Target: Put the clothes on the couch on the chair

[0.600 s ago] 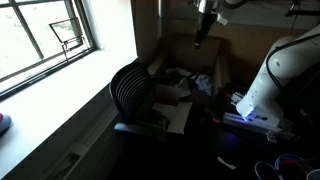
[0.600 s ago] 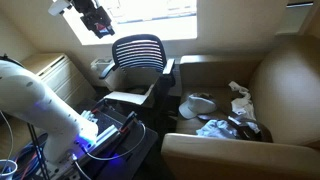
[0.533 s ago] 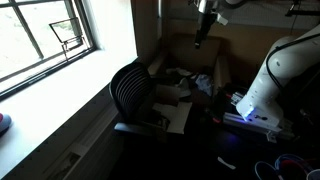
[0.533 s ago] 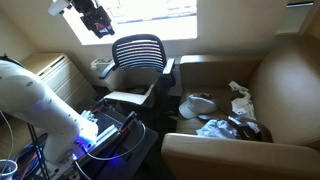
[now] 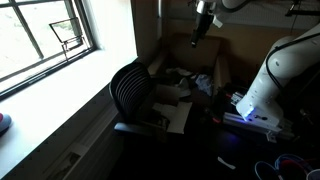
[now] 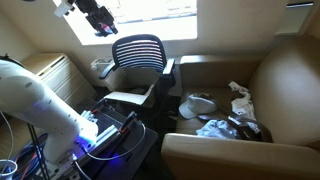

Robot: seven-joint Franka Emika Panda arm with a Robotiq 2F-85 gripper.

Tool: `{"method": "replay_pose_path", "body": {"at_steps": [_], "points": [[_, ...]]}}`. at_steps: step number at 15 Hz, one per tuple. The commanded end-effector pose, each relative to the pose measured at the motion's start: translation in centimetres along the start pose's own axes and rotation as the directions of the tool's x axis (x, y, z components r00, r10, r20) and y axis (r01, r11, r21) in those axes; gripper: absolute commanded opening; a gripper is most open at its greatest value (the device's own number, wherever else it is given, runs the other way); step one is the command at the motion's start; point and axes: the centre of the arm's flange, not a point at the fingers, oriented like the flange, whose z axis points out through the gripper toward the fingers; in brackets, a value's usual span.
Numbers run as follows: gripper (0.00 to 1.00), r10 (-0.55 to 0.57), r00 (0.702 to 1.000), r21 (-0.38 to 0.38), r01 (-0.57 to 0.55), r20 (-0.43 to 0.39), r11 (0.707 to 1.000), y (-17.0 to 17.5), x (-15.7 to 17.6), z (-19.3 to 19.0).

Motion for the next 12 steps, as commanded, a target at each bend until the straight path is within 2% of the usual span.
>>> {"method": "replay_pose_path", "body": {"at_steps": [1,4,6,8,9,10,11,12], "points": [[1.0,0.193,0.98,-0.037,-0.195,-0.056,0.98,4.0,3.1,5.8],[1.0,0.361,0.927,-0.021,-0.365,-0.104,0.931,8.9,5.3,9.4],[1.0,0.475,0.871,-0.008,-0.479,-0.125,0.878,11.4,6.1,12.4],[1.0,0.579,0.811,-0.031,-0.583,-0.085,0.812,12.6,6.6,16.4],[1.0,0.597,0.802,-0.075,-0.597,-0.02,0.799,12.5,6.5,18.1],[1.0,0.605,0.795,-0.091,-0.6,0.045,0.795,11.9,6.2,18.2],[1.0,0.578,0.815,-0.052,-0.579,-0.029,0.814,12.7,4.1,16.0],[1.0,0.591,0.807,-0.068,-0.589,0.009,0.805,12.4,4.3,17.4]]}}
